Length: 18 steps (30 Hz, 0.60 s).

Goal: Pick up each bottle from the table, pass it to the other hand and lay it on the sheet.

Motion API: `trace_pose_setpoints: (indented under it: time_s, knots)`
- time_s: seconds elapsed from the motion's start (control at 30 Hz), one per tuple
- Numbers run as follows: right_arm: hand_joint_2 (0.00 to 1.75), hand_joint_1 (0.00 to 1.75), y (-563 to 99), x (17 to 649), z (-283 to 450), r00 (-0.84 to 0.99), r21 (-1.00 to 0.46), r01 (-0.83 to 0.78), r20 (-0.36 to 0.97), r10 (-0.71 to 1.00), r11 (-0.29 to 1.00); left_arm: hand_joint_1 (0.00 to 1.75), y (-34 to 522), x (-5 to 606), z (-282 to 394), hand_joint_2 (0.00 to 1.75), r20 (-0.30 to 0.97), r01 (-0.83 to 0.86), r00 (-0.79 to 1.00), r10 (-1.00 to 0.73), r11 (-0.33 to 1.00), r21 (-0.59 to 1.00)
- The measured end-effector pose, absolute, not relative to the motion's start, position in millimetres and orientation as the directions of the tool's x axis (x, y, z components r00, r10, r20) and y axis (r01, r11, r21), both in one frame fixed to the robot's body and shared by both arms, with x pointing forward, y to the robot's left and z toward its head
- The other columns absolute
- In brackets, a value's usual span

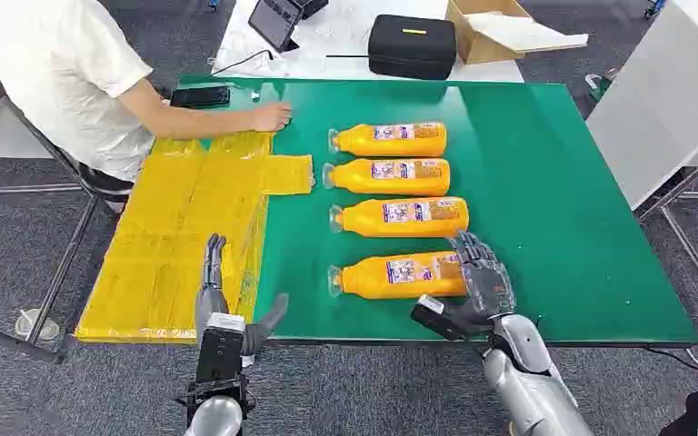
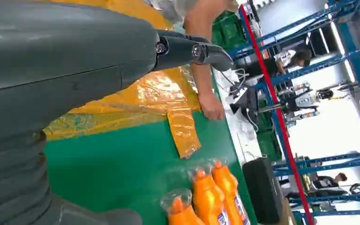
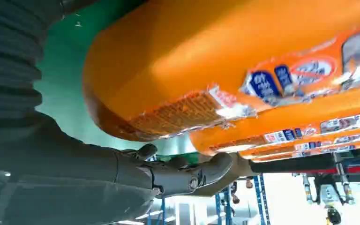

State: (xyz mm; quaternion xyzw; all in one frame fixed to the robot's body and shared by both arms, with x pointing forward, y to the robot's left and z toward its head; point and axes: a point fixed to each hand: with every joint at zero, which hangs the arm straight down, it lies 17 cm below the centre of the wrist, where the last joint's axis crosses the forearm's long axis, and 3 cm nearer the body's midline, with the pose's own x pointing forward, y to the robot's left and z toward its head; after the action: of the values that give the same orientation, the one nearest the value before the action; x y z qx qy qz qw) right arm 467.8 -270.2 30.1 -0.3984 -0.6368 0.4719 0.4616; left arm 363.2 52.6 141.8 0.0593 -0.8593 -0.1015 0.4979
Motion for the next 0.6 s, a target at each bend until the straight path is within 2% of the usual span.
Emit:
trace_pose_setpoints:
  time_s: [0.3, 0.33, 0.37, 0.4, 0.6]
  knots:
    - [1.75, 0.02, -255.6, 475.0, 27.5, -0.295, -0.977, 0.038, 0.188, 0.937, 0.208, 0.0, 48.6, 362.8, 143.3, 1.75, 0.844, 0.01, -0.5, -0.196, 0.973, 0.232]
    - [1.75, 1.22, -254.4, 475.1, 25.9, -0.296, -0.977, 0.028, 0.192, 0.936, 0.21, 0.0, 48.2, 362.9, 143.2, 1.75, 0.844, 0.013, -0.499, -0.195, 0.973, 0.231]
    - [1.75, 1.69, -252.7, 475.2, 22.3, -0.295, -0.977, 0.005, 0.203, 0.934, 0.213, 0.0, 47.7, 362.9, 142.9, 1.75, 0.846, 0.016, -0.498, -0.193, 0.973, 0.232]
    - [1.75, 1.75, -250.1, 475.0, 17.6, -0.297, -0.976, -0.025, 0.212, 0.931, 0.214, 0.0, 47.1, 362.7, 142.8, 1.75, 0.845, 0.018, -0.498, -0.193, 0.972, 0.233]
    - [1.75, 1.75, -249.0, 485.6, 6.7, -0.298, -0.973, -0.141, 0.218, 0.929, 0.184, 0.0, 44.7, 363.1, 144.3, 1.75, 0.843, 0.027, -0.502, -0.193, 0.971, 0.239]
